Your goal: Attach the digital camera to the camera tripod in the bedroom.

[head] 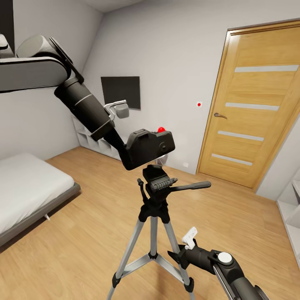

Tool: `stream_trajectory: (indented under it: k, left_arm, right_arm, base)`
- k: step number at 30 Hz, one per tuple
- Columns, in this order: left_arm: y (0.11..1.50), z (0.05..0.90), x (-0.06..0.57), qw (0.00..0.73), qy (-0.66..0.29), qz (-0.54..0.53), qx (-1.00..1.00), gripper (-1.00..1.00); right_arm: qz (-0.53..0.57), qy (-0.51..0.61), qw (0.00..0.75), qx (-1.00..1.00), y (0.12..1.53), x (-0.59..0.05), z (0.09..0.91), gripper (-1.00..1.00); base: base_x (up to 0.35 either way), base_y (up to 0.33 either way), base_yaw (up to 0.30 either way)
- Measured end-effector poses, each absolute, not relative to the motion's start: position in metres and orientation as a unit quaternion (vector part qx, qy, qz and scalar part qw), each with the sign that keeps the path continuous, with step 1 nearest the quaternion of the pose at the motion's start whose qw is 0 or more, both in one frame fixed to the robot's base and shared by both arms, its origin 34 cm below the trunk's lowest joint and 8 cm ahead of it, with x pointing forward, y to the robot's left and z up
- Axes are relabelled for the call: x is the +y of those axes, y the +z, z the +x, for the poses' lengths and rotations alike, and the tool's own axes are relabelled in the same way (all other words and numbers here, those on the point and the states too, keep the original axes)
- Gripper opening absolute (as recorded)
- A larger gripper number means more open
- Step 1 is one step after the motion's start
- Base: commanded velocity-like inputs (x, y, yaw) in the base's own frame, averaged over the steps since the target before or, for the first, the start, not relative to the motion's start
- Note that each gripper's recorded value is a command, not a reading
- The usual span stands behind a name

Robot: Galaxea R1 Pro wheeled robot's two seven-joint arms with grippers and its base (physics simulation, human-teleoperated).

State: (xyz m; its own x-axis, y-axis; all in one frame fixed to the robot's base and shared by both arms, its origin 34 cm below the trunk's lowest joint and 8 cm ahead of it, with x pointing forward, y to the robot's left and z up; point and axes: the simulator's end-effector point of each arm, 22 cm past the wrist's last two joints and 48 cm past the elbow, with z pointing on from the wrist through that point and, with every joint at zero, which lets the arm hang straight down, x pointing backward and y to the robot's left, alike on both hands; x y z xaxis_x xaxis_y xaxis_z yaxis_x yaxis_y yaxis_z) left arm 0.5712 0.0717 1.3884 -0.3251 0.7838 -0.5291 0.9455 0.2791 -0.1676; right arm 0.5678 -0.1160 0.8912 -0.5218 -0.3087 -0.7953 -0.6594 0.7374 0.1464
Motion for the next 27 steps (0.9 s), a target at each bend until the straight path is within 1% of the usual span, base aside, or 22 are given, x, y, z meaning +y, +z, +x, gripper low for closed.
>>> stream_trajectory:
  k: [27]
  left_arm:
    - [1.382, 0.5682, 0.0718, 0.163, -0.225, 0.566, 0.777, -1.0]
  right_arm:
    - [-0.284, 0.222, 0.395, 0.845, 0.8909, -0.1143, 0.5674, -1.0]
  base:
    - [0.0, 0.0, 0.0]
